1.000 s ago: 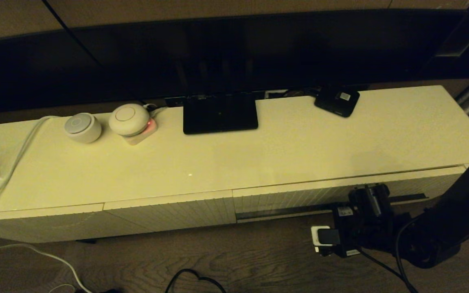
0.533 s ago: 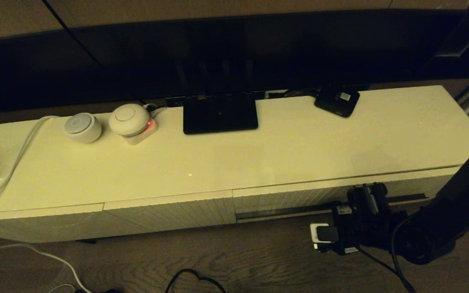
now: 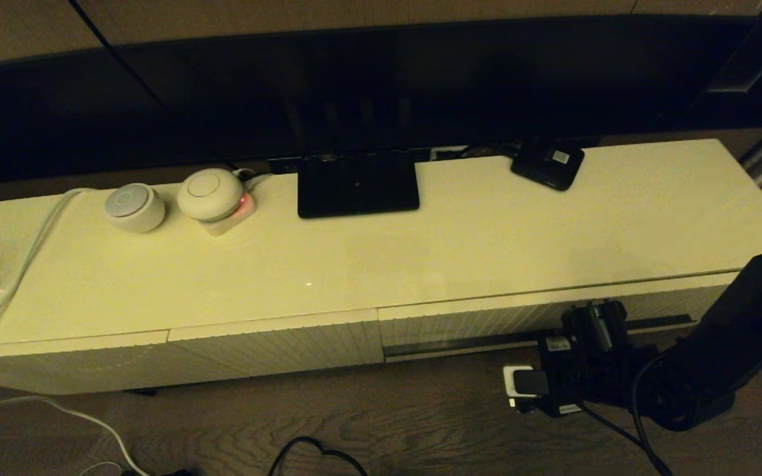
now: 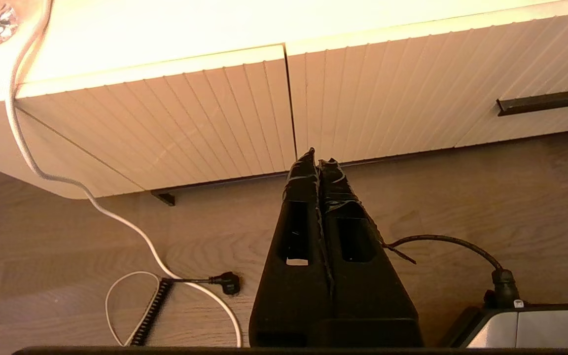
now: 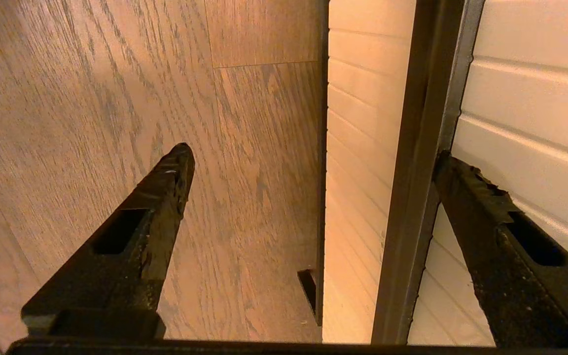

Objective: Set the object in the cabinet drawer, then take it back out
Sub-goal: Open the drawer

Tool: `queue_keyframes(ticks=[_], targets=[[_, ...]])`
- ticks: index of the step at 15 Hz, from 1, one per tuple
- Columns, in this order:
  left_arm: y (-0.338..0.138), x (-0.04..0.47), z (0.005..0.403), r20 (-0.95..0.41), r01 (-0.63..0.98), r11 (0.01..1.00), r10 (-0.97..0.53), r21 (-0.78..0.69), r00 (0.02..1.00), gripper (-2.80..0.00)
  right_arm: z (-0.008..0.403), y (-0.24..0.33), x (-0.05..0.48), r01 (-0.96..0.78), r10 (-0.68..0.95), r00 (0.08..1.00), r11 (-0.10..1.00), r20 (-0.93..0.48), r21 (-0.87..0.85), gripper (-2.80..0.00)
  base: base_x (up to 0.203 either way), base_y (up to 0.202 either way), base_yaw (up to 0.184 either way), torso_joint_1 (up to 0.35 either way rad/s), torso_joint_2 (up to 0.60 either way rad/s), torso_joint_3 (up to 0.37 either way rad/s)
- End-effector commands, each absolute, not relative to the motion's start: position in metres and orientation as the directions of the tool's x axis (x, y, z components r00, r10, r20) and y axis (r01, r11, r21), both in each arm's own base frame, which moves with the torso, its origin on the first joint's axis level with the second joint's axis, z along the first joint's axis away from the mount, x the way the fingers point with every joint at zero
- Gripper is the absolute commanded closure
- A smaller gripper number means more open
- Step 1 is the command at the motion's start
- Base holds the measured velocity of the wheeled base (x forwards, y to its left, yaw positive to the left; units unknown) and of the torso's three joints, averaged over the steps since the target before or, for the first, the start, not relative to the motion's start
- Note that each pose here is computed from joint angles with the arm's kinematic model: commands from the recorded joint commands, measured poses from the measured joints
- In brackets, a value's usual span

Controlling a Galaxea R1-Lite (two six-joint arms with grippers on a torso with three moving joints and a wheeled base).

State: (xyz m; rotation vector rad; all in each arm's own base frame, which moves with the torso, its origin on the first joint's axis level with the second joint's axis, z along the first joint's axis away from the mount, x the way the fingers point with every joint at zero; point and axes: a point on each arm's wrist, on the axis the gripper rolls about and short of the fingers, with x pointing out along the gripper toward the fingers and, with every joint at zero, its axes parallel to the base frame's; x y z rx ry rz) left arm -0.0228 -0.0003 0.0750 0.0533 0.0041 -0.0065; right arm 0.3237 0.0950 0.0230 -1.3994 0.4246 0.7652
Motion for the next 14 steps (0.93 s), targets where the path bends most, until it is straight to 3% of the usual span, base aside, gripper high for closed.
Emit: queue_keyframes(ticks=[1,14], targets=[[0.000,-0.023,0.074,-0.008,0.007,0.999,-0.006,0.054,1.000,0.00,0.020,0.095,0.322,-0.704,0.226,0.689,-0.019,-0.689,-0.710,-2.80,0.000,0.000,0.000,0.000,0.00,0.000],[0.000,-0.023,0.074,-0.008,0.007,0.999,-0.006,0.054,1.000,0.00,0.013,0.093,0.293,-0.755,0.231,0.628,-0.053,-0.743,-0.654,-2.80,0.000,0.000,0.000,0.000,0.00,0.000]])
